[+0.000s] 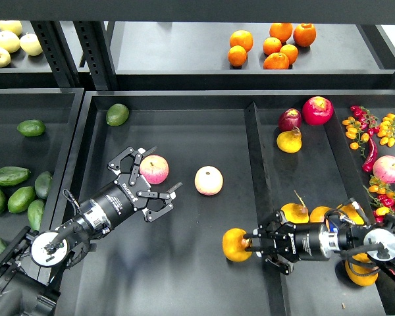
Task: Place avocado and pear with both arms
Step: 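Lift the pear and carry it toward the other yellow pears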
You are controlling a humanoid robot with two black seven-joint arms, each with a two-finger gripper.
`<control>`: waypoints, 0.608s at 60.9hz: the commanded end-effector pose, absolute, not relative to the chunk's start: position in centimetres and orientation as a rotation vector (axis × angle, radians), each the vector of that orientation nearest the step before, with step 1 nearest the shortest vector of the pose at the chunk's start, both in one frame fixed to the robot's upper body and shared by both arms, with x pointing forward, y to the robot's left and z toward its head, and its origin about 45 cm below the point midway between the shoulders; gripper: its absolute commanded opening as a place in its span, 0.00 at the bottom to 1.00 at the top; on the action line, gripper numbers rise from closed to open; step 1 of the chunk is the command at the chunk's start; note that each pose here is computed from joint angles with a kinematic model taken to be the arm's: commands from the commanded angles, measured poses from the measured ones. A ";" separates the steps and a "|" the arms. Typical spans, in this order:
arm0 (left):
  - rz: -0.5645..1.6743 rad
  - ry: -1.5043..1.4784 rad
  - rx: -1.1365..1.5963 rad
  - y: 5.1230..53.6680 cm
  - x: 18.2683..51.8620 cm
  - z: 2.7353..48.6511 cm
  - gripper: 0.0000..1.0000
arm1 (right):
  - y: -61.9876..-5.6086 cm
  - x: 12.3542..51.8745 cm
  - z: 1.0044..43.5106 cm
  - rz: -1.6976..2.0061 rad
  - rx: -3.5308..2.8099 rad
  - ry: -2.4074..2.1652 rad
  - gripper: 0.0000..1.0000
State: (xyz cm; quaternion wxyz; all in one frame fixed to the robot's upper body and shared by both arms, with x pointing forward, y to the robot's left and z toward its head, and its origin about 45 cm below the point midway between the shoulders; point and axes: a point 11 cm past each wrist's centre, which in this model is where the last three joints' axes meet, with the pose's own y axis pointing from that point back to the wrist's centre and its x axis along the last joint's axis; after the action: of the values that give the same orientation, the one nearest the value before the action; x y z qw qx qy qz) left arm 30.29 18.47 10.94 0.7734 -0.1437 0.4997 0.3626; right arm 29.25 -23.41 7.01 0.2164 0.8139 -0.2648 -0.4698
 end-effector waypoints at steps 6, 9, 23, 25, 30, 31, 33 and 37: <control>0.786 1.083 -0.311 18.5 30.3 10.9 0.99 | -25.4 30.1 9.0 -1.309 2.287 -0.792 0.03; 0.785 1.081 -0.312 18.5 30.3 11.0 0.99 | -26.1 30.2 9.4 -1.310 2.290 -0.806 0.03; 0.786 1.083 -0.311 18.5 30.3 10.9 0.99 | -31.8 30.6 12.0 -1.286 2.256 -0.942 0.03; 0.786 1.083 -0.311 18.5 30.3 10.9 0.99 | -32.5 30.6 12.2 -1.285 2.247 -0.957 0.03; 0.784 1.084 -0.309 18.4 30.3 10.9 0.99 | -34.2 30.5 12.8 -1.276 2.226 -1.002 0.03; 0.785 1.084 -0.311 18.5 30.3 10.9 0.99 | -34.4 30.5 12.8 -1.277 2.223 -1.006 0.03; 0.784 1.082 -0.310 18.5 30.3 11.0 0.99 | -34.9 30.4 12.9 -1.274 2.213 -1.019 0.03; 0.784 1.083 -0.312 18.5 30.3 11.0 0.99 | -36.0 30.1 12.9 -1.269 2.190 -1.040 0.04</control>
State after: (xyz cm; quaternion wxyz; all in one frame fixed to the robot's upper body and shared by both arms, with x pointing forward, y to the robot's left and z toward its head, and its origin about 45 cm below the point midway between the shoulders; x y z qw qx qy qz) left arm 30.31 18.45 10.96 0.7737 -0.1434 0.4996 0.3621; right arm 30.46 -34.22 12.70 0.1932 0.7926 -0.3570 -0.4550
